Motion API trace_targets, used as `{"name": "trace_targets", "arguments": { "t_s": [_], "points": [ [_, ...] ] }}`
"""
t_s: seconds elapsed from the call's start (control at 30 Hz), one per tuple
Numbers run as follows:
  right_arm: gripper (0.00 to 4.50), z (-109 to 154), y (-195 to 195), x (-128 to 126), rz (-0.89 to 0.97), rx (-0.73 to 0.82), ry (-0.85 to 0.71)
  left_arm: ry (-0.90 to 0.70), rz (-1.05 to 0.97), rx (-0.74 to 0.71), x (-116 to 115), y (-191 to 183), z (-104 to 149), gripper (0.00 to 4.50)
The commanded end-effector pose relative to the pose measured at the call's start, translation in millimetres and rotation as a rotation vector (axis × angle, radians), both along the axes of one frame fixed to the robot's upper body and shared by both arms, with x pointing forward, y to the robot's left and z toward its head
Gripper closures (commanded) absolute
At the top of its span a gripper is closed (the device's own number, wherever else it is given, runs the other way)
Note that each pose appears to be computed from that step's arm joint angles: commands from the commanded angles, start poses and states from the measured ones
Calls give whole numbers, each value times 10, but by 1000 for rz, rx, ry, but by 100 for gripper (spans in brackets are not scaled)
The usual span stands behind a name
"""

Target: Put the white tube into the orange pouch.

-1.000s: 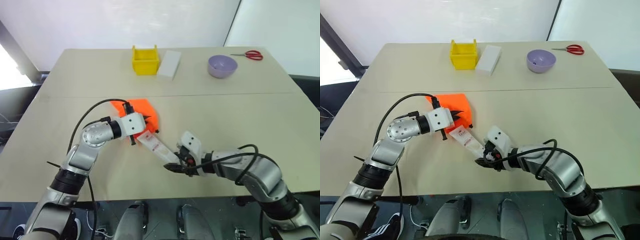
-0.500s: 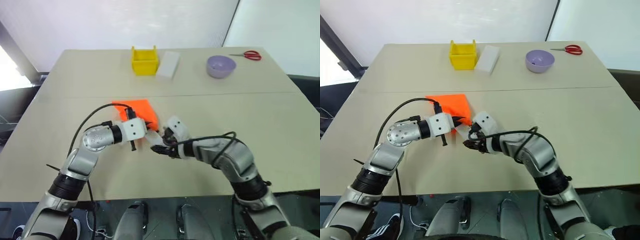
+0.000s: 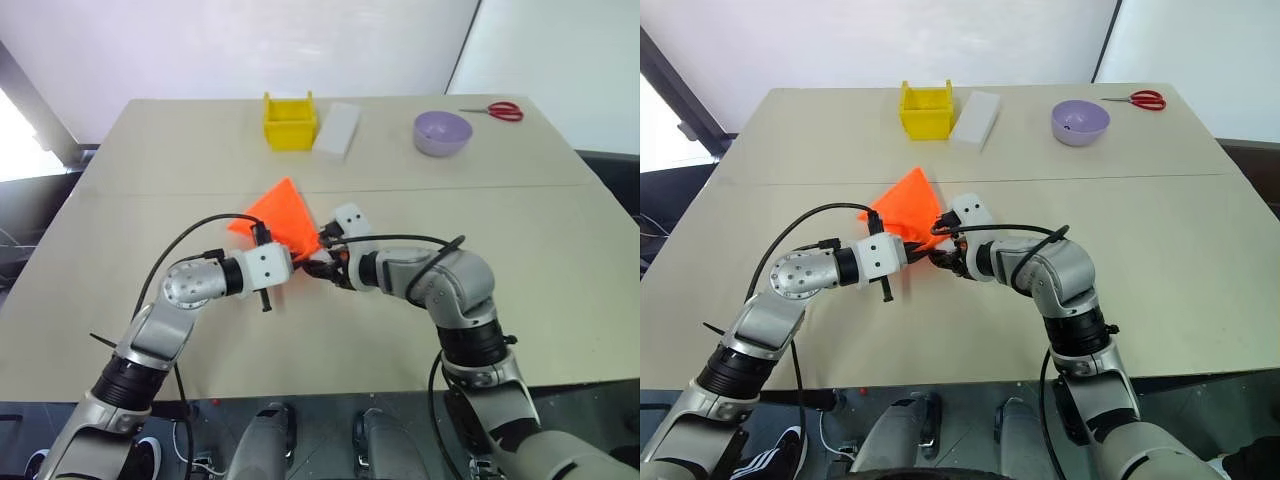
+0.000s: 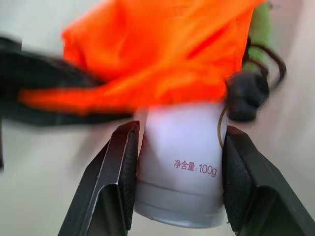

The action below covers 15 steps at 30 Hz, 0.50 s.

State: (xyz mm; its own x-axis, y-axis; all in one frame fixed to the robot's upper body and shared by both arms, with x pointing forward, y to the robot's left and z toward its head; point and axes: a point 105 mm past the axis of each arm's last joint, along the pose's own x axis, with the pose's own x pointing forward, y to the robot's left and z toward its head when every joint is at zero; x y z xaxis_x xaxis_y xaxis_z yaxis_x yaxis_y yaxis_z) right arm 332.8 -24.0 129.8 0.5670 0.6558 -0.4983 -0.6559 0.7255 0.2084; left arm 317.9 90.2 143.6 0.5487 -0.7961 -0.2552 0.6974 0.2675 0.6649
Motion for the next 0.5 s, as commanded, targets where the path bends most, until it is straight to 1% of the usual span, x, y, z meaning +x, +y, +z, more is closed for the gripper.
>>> {"name": "trace_targets", "arguments": {
  "t_s": [0.03,0.07,0.13,0.27,0.37,0.47,0.5],
  "points": [
    [277,104,117,13,20,28,-55,-54,-2,-14,15,-53,82,450],
    [277,76,144,6,25,30,-50,-59,13,-19,42,-41,88,450],
    [277,-11,151,19,41,-53,-95,-78,30,-27,83,-29,114,450],
    [277,-26,201,98,34,-78,-138,-128,30,-73,137,-94,239,450],
    [277,70,191,233,-16,-25,-140,-133,-8,-36,117,-137,191,450],
    [277,93,213,249,-9,-15,-142,-143,-21,-24,119,-151,173,450],
    [277,122,248,241,-6,17,-133,-136,-26,-22,114,-158,161,450]
  ]
}}
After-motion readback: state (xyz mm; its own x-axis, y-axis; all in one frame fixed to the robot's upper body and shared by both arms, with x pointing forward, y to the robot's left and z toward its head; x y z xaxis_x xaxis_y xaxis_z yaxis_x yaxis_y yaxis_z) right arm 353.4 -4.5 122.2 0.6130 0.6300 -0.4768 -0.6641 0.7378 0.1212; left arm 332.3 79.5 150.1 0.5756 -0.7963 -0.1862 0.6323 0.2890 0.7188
